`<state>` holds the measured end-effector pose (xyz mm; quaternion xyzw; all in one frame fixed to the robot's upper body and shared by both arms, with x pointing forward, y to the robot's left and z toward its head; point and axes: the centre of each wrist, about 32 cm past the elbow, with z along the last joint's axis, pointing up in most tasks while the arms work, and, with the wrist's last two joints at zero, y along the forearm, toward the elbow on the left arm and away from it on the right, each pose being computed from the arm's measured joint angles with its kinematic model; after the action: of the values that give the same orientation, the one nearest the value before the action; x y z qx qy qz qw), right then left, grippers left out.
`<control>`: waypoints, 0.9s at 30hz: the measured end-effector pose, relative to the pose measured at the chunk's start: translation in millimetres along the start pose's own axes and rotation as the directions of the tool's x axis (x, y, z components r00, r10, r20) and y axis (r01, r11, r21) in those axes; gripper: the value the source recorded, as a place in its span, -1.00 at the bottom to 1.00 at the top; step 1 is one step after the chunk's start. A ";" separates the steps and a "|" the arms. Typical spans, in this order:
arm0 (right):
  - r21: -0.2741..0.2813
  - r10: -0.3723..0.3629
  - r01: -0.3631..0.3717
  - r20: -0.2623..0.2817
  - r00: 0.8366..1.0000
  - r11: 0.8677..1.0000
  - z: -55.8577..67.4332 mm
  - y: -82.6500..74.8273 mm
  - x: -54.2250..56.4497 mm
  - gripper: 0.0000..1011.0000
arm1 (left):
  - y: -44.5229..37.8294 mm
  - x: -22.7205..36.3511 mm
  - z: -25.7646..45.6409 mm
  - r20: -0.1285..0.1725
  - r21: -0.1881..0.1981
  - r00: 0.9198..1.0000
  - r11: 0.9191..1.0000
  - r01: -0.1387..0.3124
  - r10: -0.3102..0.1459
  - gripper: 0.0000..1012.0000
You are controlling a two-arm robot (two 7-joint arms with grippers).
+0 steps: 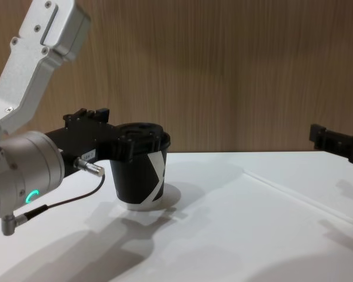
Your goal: Pick up the straw with one hand, pass it to the other hand, and insert it into the cup.
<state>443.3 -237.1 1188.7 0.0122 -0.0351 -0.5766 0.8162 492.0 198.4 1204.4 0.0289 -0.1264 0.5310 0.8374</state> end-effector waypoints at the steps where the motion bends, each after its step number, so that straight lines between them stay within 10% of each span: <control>1: 0.000 0.000 0.000 0.000 1.000 1.000 0.0 0.0 0.0 0.98 | 0.0 0.0 0.0 0.000 0.000 1.000 1.000 0.000 0.000 0.98; 27: 0.000 0.000 0.000 0.000 1.000 1.000 0.0 0.0 0.0 0.98 | 0.0 0.0 0.0 0.000 0.000 1.000 1.000 0.000 0.000 0.98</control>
<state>443.3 -237.1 1188.7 0.0122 -0.0351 -0.5766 0.8162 492.0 198.4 1204.4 0.0289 -0.1265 0.5310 0.8374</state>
